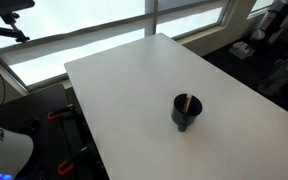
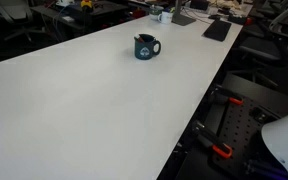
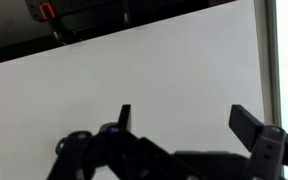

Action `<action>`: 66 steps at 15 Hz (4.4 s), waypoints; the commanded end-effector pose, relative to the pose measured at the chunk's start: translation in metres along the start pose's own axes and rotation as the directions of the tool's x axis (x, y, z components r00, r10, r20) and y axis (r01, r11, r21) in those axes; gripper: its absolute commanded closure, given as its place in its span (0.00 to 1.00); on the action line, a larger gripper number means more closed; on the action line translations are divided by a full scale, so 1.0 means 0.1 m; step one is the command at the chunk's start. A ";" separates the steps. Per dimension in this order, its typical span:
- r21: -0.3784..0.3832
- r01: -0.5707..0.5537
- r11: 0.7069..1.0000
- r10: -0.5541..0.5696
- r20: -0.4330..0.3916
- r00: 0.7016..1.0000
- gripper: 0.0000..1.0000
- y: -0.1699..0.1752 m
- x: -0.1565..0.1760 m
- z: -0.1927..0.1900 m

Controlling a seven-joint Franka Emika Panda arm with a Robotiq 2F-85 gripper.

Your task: Remove the marker from the mug cup

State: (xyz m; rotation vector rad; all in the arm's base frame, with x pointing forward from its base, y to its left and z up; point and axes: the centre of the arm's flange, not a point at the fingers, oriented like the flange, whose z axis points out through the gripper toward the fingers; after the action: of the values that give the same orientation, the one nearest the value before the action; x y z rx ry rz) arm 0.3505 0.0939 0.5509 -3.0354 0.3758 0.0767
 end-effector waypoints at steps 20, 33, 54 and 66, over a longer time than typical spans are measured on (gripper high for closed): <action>-0.009 -0.121 0.993 0.121 0.066 0.990 0.00 1.66 0.72 0.72; -0.242 0.062 0.968 -0.068 -0.016 0.998 0.00 1.99 1.56 0.94; -0.217 0.371 0.903 -0.369 0.052 0.928 0.00 2.39 2.89 1.87; -0.312 0.605 0.733 -0.641 -0.019 0.767 0.00 1.97 3.55 2.49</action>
State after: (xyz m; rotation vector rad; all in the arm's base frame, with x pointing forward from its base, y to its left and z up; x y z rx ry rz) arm 0.6165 -0.1628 0.2738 -3.3223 -0.6382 -0.0247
